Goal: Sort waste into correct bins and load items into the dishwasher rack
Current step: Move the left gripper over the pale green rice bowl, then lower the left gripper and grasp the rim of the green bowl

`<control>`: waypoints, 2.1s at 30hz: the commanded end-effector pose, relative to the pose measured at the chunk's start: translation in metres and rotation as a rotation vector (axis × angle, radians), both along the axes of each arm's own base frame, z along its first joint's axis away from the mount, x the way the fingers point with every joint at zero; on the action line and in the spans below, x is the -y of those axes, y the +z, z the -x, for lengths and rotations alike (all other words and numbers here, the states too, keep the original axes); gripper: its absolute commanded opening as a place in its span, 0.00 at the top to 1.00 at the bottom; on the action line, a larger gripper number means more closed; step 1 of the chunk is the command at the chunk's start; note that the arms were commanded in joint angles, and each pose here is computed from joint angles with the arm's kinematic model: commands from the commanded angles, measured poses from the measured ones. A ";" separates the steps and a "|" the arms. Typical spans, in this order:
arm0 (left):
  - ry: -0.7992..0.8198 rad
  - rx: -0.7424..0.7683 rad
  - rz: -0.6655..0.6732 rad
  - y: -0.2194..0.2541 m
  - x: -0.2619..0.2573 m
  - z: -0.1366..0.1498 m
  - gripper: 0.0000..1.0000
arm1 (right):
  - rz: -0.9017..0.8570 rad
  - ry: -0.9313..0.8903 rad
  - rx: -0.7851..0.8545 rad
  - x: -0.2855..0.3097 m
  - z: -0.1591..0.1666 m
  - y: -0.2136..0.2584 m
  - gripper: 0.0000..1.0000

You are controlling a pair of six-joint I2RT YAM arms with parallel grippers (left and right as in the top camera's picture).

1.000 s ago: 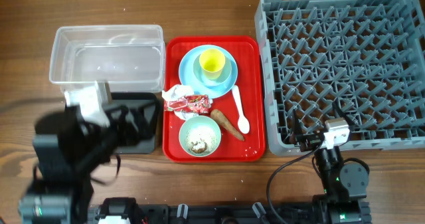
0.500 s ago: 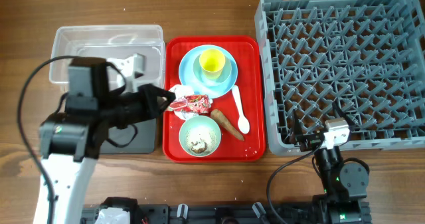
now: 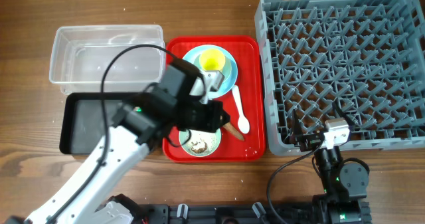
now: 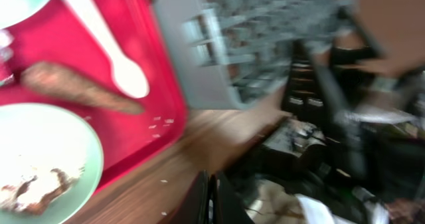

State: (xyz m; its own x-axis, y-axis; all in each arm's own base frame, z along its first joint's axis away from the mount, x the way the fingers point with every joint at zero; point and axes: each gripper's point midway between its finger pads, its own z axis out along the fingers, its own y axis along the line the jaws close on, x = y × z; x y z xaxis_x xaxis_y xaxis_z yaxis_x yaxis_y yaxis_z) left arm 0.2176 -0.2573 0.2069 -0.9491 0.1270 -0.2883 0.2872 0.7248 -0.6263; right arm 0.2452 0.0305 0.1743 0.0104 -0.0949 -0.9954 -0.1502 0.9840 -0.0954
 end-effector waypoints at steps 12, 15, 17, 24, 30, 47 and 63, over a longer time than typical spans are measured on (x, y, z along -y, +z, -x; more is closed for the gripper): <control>0.300 -0.077 -0.507 -0.124 0.005 -0.011 0.93 | 0.008 0.010 0.014 -0.001 0.001 0.003 0.00; 0.309 -0.074 -0.556 -0.136 0.001 -0.015 0.91 | 0.008 0.010 0.014 -0.001 0.001 0.003 0.00; 0.319 -0.061 -0.577 -0.140 -0.002 -0.018 0.88 | 0.008 0.010 0.014 -0.001 0.001 0.003 0.00; 0.366 0.024 -0.581 -0.135 -0.004 -0.035 0.74 | 0.008 0.010 0.014 -0.001 0.001 0.003 0.00; 0.373 0.034 -0.591 -0.136 -0.007 -0.036 0.70 | 0.008 0.010 0.014 -0.001 0.001 0.003 0.00; 0.331 0.006 -0.612 -0.148 -0.007 -0.019 0.71 | 0.008 0.010 0.014 -0.001 0.001 0.003 0.00; 0.313 0.037 -0.632 -0.154 -0.006 -0.013 0.74 | 0.008 0.010 0.014 -0.001 0.001 0.003 0.00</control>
State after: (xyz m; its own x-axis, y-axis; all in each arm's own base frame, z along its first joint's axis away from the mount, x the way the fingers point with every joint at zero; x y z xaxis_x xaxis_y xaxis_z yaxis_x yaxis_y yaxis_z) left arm 0.2305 -0.2559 0.0573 -0.9619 0.0041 -0.2733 0.0262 0.9967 -0.0774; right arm 0.2452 0.0305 0.1743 0.0104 -0.0949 -0.9954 -0.1502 0.9840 -0.0954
